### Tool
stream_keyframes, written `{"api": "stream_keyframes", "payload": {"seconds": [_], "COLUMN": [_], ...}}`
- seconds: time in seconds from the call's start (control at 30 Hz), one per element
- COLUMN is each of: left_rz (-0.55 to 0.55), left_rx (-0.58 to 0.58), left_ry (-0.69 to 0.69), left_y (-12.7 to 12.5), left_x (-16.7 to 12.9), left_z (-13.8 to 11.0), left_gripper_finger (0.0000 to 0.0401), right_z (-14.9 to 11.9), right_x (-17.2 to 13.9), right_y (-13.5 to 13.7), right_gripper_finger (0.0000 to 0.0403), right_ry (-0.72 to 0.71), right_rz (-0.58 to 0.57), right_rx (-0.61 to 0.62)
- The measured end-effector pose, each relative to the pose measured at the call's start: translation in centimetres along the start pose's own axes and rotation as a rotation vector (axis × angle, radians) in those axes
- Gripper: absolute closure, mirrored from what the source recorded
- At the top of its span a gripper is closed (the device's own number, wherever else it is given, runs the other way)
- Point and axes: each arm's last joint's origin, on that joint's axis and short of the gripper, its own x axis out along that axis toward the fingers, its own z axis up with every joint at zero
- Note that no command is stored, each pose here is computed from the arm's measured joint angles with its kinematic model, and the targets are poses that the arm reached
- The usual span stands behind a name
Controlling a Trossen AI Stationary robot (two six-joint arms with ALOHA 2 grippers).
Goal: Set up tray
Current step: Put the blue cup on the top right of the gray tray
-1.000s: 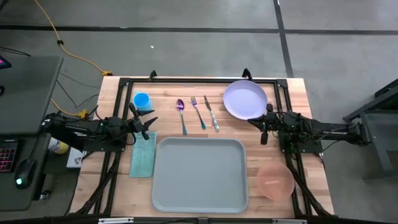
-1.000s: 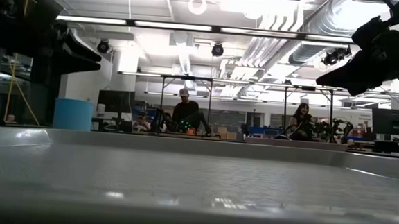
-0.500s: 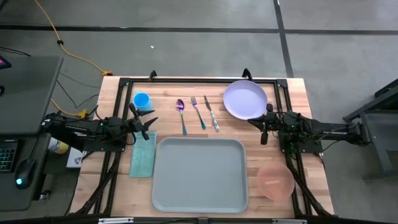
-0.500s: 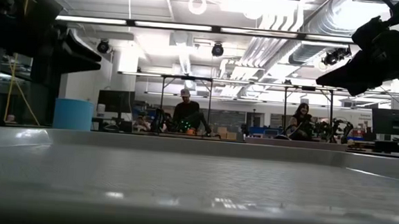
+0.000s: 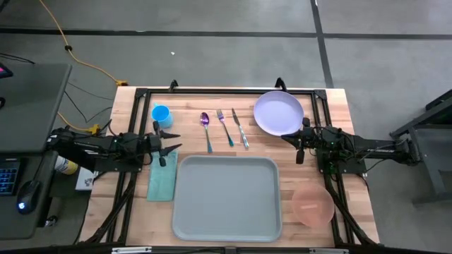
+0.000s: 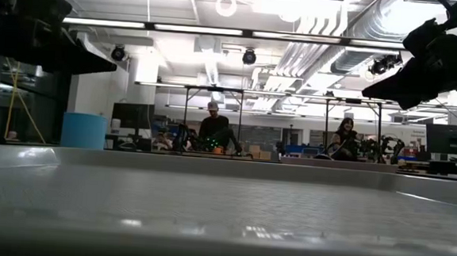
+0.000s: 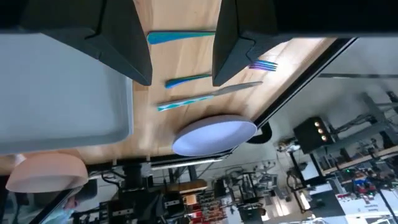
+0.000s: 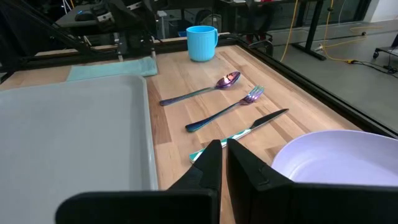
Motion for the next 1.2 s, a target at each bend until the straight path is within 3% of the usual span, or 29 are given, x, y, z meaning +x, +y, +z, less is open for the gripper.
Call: {"api": "stream_keyframes", "payload": {"seconds": [0.37, 0.53, 0.67, 0.93, 1.2], "left_rz": [-0.019, 0.076, 0.150, 0.223, 0.256], "left_rx": [-0.133, -0.179, -0.228, -0.188, -0.154], "left_ry": [-0.029, -0.125, -0.221, -0.289, -0.183], "left_y": [0.0, 0.5, 0.9, 1.6, 2.5], "left_x": [0.0, -0.1, -0.3, -0.8, -1.3], "left_z": [0.3, 1.4, 2.4, 4.3, 6.1], "left_gripper_finger": [0.0201, 0.0201, 0.0201, 0.0201, 0.0201], "right_z": [0.0, 0.0, 0.0, 0.5, 2.1], "right_x": [0.0, 0.0, 0.0, 0.0, -0.2], "right_y": [0.0, 0.0, 0.0, 0.0, 0.0], "right_gripper_finger": [0.0402, 0.0402, 0.0402, 0.0402, 0.0402], "right_ry": [0.000, -0.003, -0.003, -0.047, -0.220], "right_rz": [0.000, 0.001, 0.001, 0.008, -0.011], "right_rx": [0.000, 0.011, 0.134, 0.296, 0.251]}}
